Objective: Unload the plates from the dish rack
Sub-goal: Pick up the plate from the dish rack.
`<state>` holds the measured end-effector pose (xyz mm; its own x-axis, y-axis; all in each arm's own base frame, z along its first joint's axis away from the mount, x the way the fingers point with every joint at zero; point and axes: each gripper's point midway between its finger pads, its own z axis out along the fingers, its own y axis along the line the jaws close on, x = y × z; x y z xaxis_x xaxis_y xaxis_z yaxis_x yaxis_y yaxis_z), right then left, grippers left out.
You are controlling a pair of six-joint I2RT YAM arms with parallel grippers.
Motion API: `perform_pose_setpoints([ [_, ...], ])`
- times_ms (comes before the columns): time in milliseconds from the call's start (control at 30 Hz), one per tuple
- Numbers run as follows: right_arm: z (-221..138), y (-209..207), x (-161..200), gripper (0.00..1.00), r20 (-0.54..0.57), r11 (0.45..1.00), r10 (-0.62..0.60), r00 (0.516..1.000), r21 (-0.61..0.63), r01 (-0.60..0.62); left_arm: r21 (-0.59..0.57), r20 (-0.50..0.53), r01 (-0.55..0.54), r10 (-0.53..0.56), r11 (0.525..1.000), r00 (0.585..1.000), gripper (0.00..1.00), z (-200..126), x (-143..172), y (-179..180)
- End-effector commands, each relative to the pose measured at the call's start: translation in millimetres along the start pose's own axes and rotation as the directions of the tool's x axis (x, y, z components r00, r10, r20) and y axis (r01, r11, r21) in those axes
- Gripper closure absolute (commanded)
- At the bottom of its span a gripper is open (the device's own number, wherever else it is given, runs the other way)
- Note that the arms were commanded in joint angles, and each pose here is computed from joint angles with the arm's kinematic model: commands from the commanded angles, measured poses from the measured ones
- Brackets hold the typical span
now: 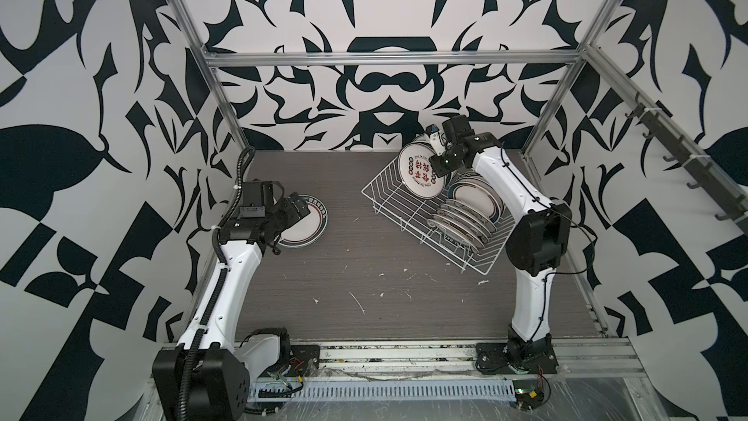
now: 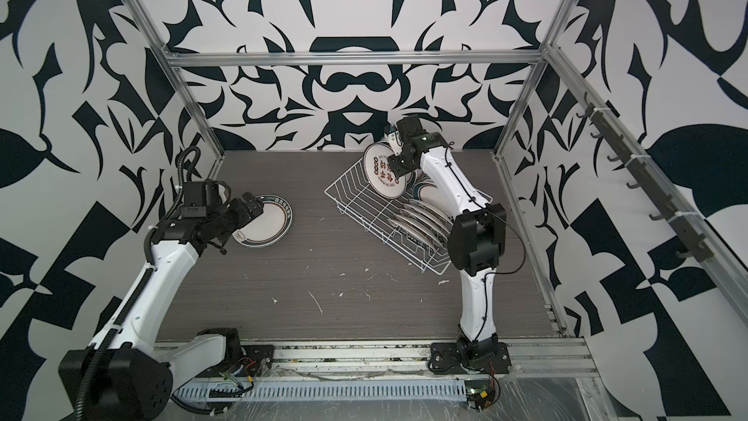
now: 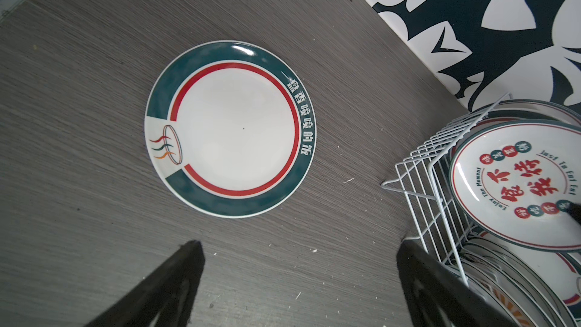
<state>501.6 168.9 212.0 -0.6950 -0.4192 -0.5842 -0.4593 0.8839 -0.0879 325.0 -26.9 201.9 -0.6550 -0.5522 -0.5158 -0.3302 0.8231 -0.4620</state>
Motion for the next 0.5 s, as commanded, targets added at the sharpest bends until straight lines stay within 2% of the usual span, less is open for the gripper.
perform_pose_setpoints([
  [0,-47.8,1.1,-30.5,1.0,0.126,1.0,0.005,0.992,0.003,-0.005,-0.027,-0.041,0.014,-0.015,1.0,0.999,0.01,-4.0,2.2,0.3],
  [133,-72.6,4.6,-39.9,1.0,0.179,1.0,0.005,0.984,-0.015,-0.003,-0.022,-0.104,0.002,-0.004,1.0,0.995,0.01,1.2,10.3,-1.7],
  [233,-92.8,9.5,-46.2,1.0,0.227,0.999,0.029,0.974,-0.046,-0.02,-0.012,-0.087,0.016,-0.017,1.0,0.996,0.01,-1.2,10.4,-1.9],
  [367,-121.0,27.6,-53.3,1.0,0.306,0.988,0.08,0.949,-0.151,-0.035,0.006,-0.029,0.077,-0.077,0.997,0.997,0.01,-10.5,5.6,-2.9],
  [467,-136.1,46.9,-54.5,1.0,0.368,0.966,0.141,0.919,-0.254,-0.046,-0.007,-0.061,0.092,-0.092,0.996,0.994,0.01,-12.9,8.6,-3.2],
])
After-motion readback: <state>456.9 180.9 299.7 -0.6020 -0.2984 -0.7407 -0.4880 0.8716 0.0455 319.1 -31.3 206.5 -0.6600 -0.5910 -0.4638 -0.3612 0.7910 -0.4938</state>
